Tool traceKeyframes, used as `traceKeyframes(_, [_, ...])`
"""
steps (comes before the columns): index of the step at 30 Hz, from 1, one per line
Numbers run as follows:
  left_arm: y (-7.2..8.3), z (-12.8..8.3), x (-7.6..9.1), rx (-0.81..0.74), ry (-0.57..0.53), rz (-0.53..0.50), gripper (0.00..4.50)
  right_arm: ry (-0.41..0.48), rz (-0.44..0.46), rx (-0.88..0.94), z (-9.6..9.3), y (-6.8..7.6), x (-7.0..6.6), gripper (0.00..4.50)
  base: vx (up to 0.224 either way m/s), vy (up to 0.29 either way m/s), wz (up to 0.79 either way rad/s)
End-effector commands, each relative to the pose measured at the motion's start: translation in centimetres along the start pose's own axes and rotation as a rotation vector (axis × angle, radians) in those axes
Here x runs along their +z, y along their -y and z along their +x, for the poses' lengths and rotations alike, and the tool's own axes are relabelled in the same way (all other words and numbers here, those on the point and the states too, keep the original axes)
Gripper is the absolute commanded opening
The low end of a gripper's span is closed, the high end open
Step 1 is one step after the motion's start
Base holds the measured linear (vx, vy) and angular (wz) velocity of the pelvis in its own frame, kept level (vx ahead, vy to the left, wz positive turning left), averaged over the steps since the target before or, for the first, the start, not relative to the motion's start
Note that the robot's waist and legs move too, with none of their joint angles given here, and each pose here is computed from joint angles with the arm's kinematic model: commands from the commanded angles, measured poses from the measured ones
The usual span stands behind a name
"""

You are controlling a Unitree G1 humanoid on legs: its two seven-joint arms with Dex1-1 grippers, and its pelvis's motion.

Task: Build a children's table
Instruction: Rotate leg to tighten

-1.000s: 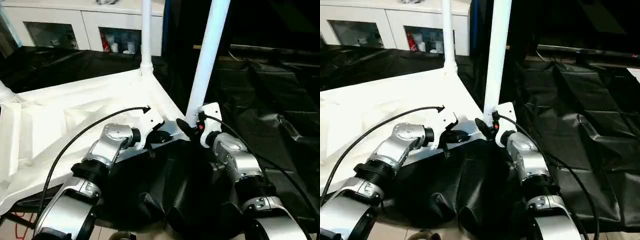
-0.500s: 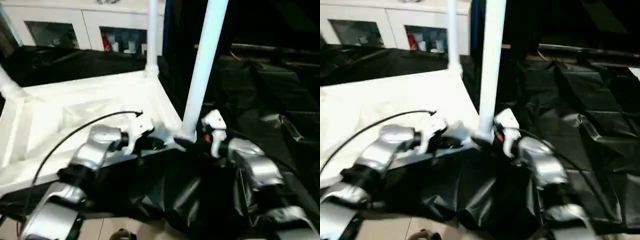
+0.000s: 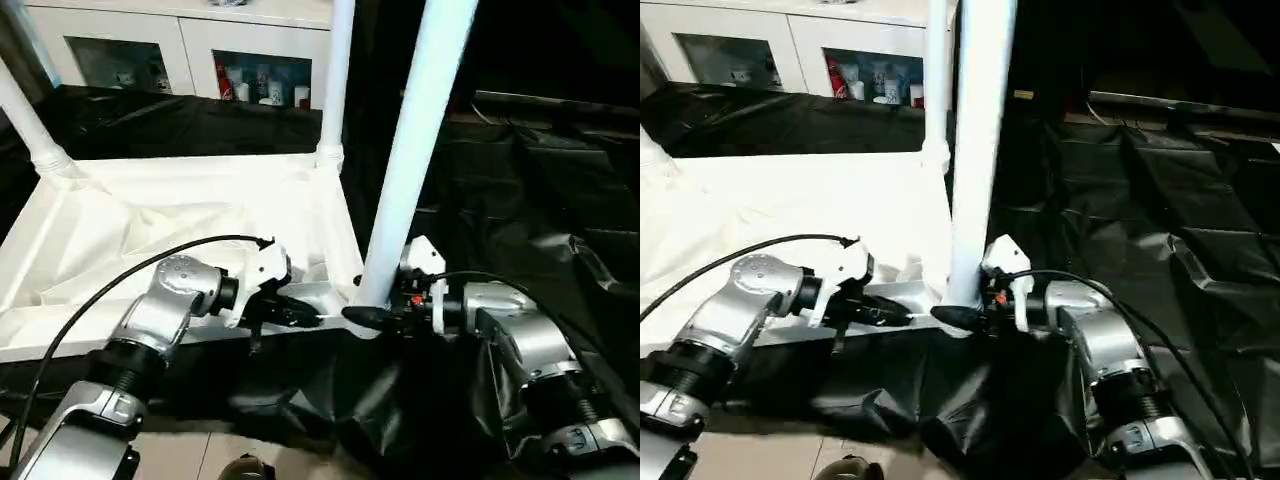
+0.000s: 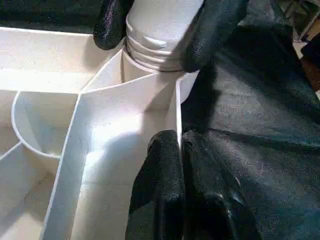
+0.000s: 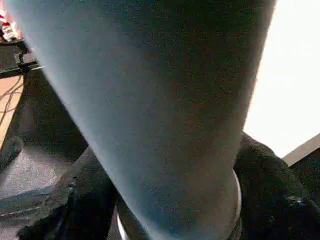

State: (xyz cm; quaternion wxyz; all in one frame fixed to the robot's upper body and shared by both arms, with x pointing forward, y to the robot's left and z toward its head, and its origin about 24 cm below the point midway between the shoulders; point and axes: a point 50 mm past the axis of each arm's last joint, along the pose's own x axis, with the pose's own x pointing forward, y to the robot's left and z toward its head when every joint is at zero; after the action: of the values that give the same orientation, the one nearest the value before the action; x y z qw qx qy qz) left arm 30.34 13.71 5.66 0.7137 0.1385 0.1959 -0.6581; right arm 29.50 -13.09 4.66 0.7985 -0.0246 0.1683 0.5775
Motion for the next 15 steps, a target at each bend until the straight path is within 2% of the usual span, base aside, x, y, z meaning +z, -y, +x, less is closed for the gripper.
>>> traceKeyframes(1, [-0.3,0.2,1.9,0.013,0.059,0.068,0.00,0.009,0.004,0.066,0.9,-1.0,-0.1,2.84,0.000,0.000,0.00])
traceKeyframes(6, [-1.2,0.9,2.5,0.123,0.105,0.043,0.00,0.030,0.048,-0.040,1.6,-0.6,-0.7,2.69,0.000,0.000,0.00])
traceKeyframes(9, [-2.7,1.8,3.3,0.274,0.133,0.005,0.00,0.026,0.091,-0.272,3.0,0.7,-1.3,2.69,0.000,0.000,0.00])
traceKeyframes(10, [-3.0,2.3,3.6,0.308,0.136,0.000,0.00,0.024,0.133,-0.374,3.5,1.3,-1.5,2.69,0.000,0.000,0.00])
traceKeyframes(15, [-3.7,3.7,4.5,0.383,0.115,0.000,0.00,0.068,0.237,-0.516,5.7,1.7,-0.8,2.68,0.000,0.000,0.00])
